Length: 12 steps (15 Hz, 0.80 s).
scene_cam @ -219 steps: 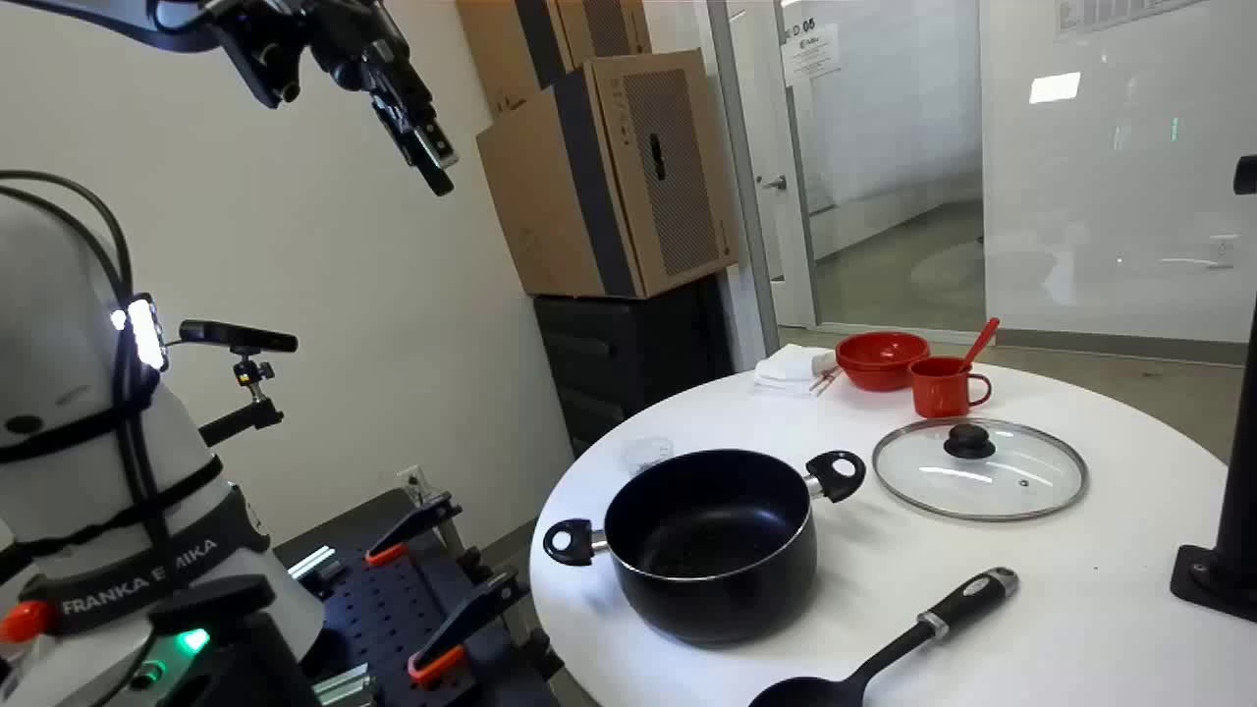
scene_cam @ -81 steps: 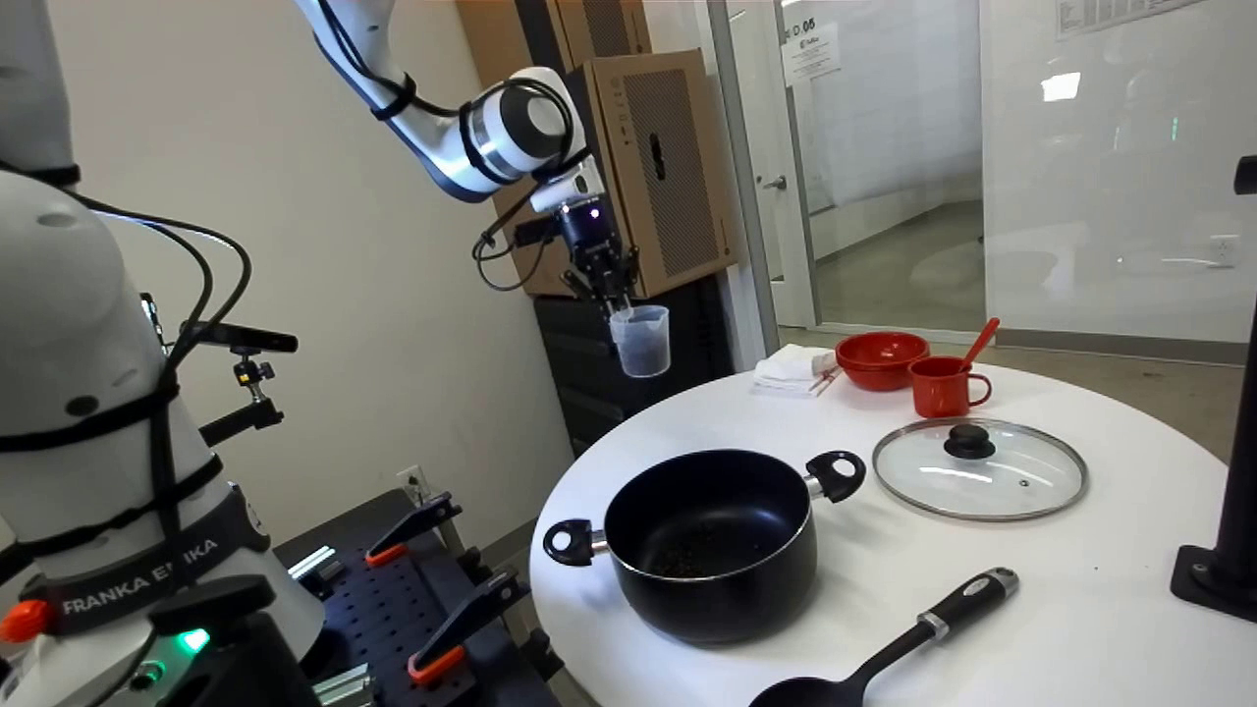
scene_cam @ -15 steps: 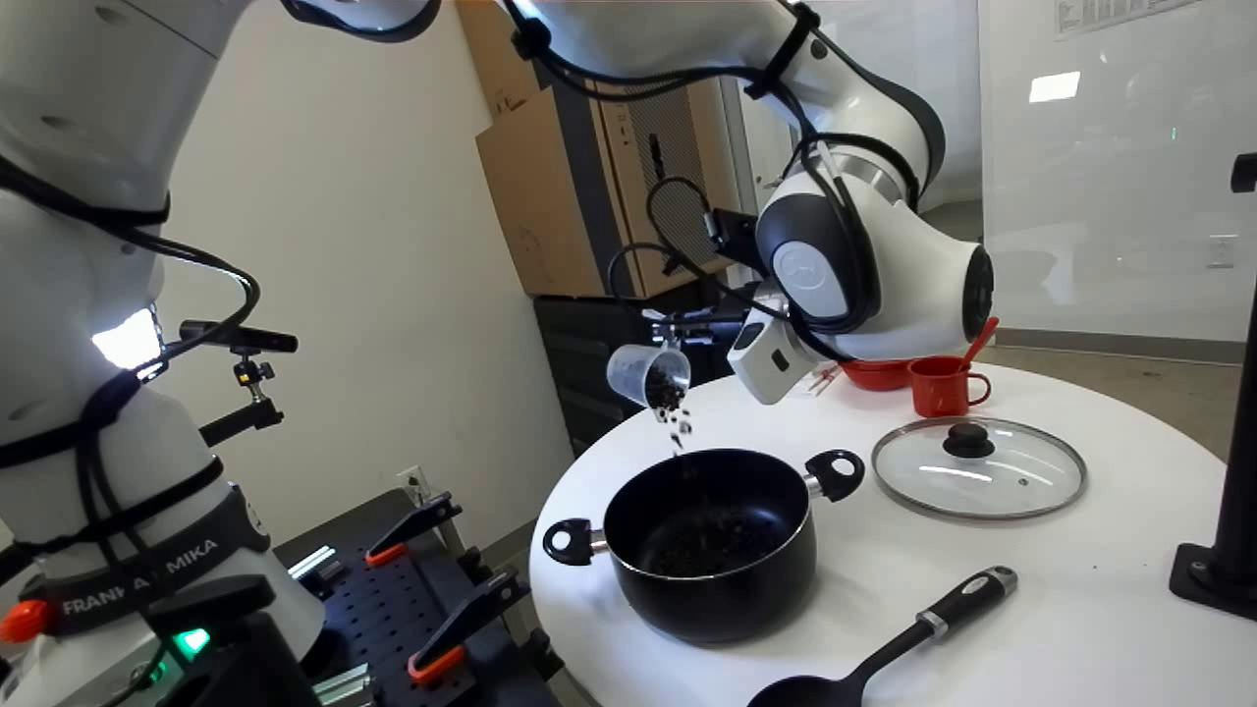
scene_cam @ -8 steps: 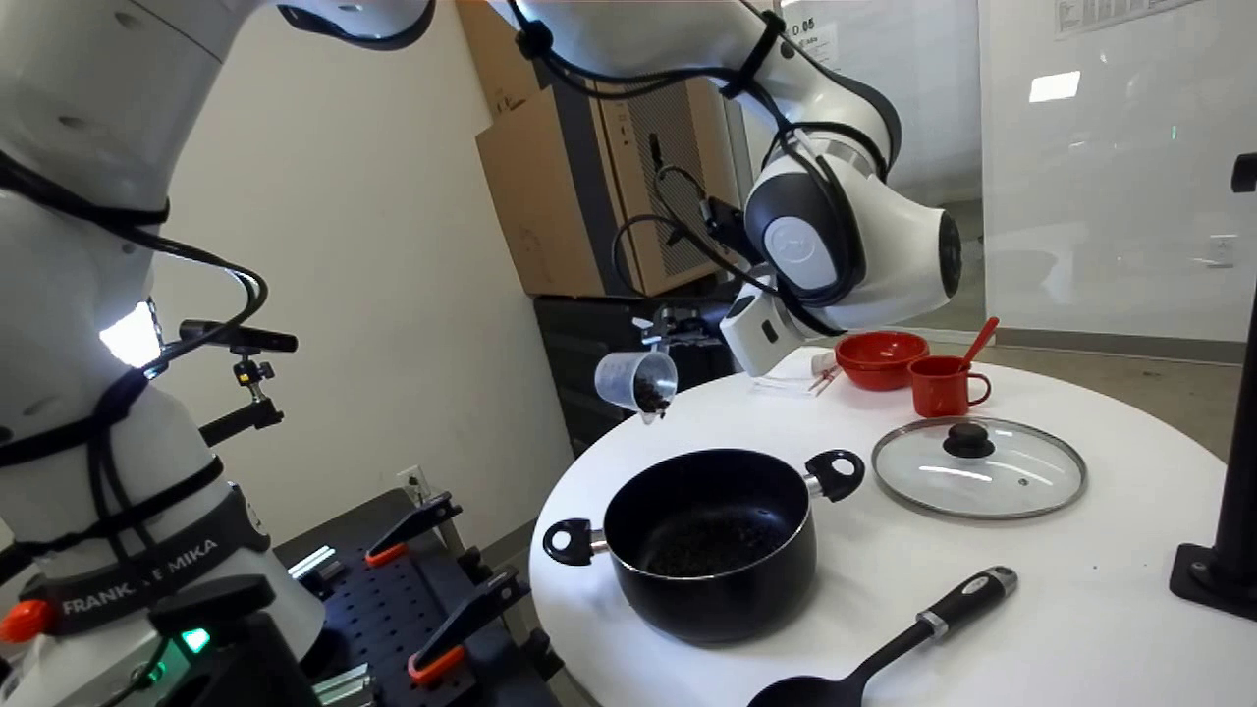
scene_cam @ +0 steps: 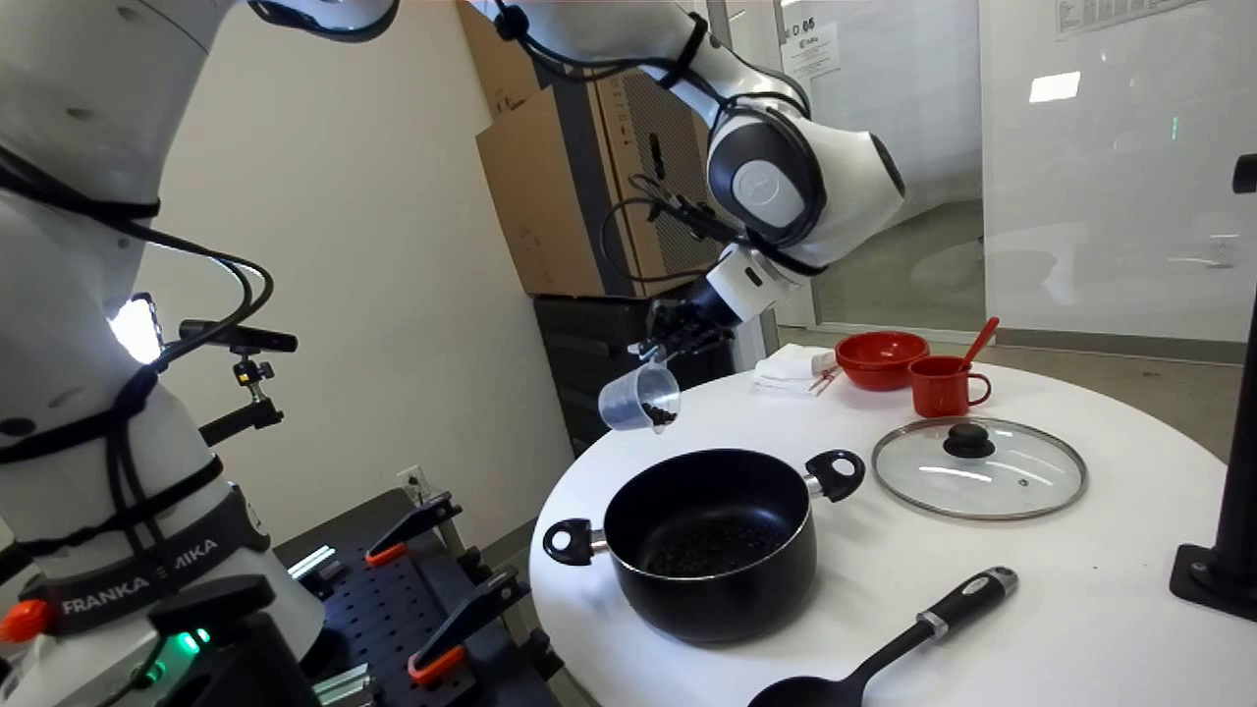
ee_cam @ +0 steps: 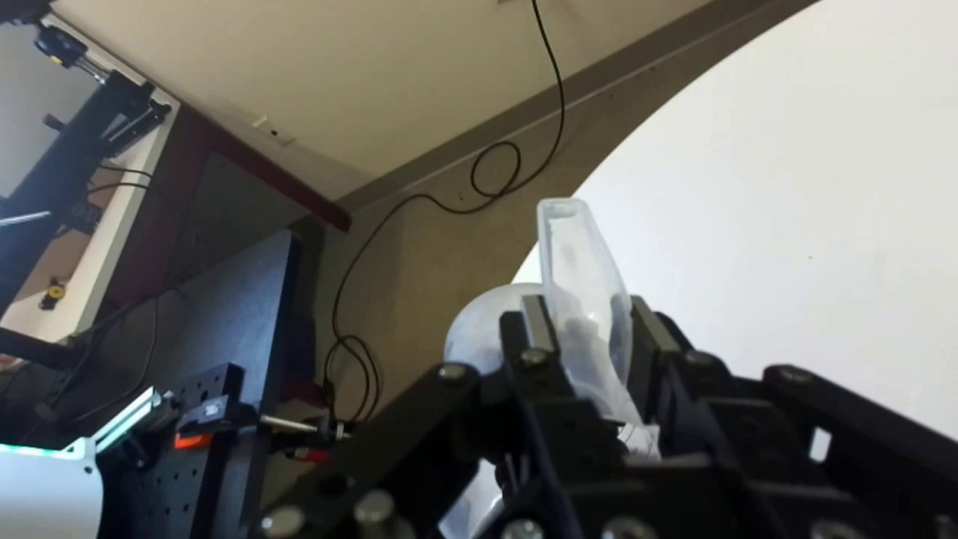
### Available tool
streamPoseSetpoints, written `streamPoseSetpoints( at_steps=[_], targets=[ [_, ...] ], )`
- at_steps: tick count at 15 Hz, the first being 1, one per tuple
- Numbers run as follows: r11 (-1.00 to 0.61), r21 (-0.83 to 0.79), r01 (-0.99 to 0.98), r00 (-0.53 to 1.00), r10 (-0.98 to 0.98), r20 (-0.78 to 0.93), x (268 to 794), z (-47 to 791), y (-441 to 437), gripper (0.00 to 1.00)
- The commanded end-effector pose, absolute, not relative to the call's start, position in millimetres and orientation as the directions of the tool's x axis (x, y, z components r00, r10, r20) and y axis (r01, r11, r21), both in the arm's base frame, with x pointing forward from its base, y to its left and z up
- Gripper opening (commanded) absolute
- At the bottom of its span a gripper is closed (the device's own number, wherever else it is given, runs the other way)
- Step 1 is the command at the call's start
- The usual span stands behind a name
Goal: Pour some of the things from the jug into the pot
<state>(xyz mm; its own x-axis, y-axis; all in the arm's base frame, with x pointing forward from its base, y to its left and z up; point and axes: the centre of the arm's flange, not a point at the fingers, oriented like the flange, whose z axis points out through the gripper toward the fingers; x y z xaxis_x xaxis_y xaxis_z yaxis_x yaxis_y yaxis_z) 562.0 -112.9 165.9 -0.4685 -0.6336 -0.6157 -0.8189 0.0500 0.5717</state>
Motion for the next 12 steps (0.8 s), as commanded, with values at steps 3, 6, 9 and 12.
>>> streamPoseSetpoints(
  at_steps=[3,6,9,12],
  targets=[
    [0.167,0.516,-0.841,-0.41,-0.817,-0.405,564,202,-83,0.07],
    [0.207,0.442,-0.873,-0.359,-0.886,-0.293,567,218,-58,0.07],
    [0.207,0.343,-0.916,-0.283,-0.94,-0.189,565,229,-16,0.07],
    [0.169,0.244,-0.955,-0.194,-0.978,-0.082,559,236,33,0.07]
  ],
)
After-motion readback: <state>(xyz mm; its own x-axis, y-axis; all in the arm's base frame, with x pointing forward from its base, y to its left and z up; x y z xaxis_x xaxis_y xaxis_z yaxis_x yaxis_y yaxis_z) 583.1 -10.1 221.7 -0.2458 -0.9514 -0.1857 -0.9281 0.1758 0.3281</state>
